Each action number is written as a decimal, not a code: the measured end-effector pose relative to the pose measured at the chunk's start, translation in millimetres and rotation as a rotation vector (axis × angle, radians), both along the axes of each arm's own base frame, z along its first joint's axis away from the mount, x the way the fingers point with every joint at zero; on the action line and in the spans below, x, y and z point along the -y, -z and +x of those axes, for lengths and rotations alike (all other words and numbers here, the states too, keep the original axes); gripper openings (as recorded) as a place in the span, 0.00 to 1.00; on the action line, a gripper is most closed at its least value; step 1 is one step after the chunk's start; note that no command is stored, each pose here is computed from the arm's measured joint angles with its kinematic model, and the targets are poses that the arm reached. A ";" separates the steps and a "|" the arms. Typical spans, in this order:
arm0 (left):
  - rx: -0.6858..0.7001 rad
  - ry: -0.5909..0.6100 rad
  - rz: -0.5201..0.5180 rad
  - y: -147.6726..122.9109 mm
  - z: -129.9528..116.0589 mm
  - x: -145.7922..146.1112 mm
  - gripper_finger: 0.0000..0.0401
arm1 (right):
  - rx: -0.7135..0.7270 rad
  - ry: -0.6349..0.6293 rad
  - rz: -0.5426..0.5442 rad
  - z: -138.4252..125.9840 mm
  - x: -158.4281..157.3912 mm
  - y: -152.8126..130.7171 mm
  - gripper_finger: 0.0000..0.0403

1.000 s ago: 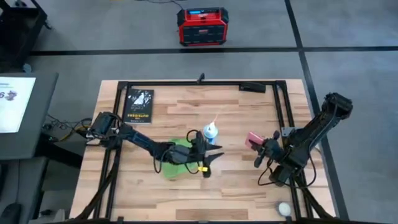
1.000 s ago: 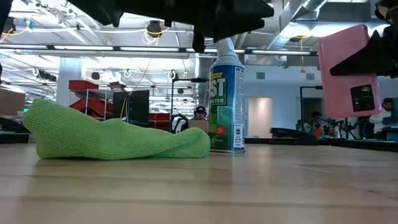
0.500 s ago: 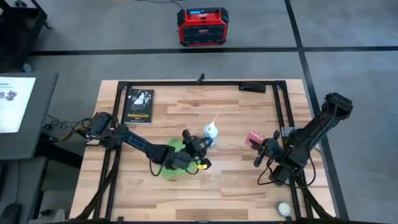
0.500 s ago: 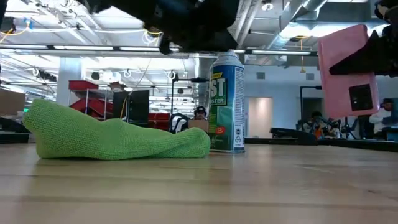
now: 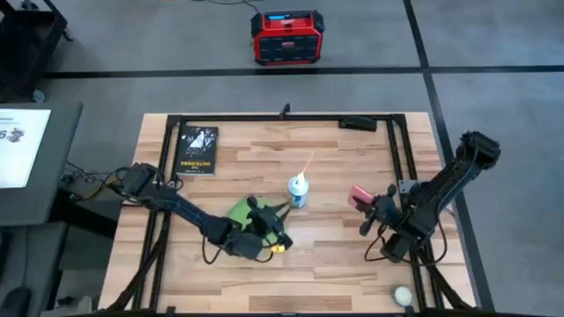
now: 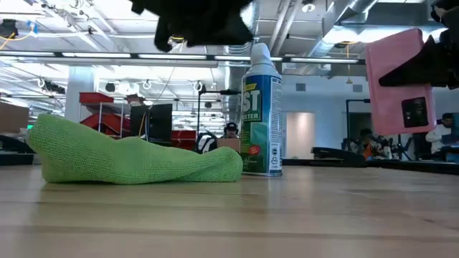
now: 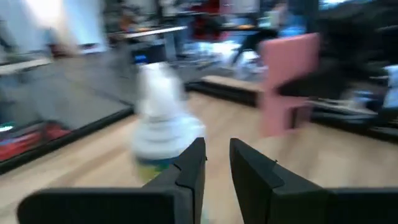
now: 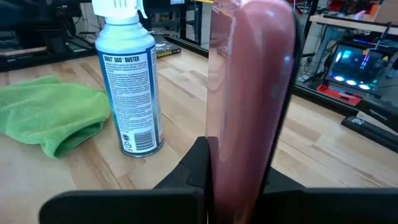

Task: Apply microfiber cloth
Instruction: Spray the pink cellphone using the spray bottle

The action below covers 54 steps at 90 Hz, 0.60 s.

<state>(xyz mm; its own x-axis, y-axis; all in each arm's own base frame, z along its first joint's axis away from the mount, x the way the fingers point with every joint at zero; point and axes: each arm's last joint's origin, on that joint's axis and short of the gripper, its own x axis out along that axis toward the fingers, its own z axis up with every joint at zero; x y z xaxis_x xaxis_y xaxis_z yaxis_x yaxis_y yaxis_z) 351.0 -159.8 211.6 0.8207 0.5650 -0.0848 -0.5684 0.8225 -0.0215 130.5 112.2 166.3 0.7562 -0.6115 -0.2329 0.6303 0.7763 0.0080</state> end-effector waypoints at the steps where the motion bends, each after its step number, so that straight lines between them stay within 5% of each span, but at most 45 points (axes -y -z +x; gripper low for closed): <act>1: 0.004 0.019 0.002 -1.1 0.4 0.6 0.13 | 0.001 0.000 0.000 0.0 0.0 0.0 0.03; 11: 0.040 0.125 0.044 -10.7 4.6 0.2 0.13 | 0.002 0.001 -0.001 0.1 0.0 -0.1 0.03; 54: -0.013 0.081 0.047 -5.5 24.4 -48.3 0.13 | -0.006 0.009 -0.011 0.4 1.9 0.0 0.03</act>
<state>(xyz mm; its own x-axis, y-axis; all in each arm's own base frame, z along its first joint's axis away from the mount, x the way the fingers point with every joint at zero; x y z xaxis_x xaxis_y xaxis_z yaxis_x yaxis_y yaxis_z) 375.3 -111.5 217.2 0.8628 0.5005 -0.0707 -0.5000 0.8656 0.0254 130.9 110.3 166.3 0.7492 -0.6209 -0.2307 0.6373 0.7706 -0.0044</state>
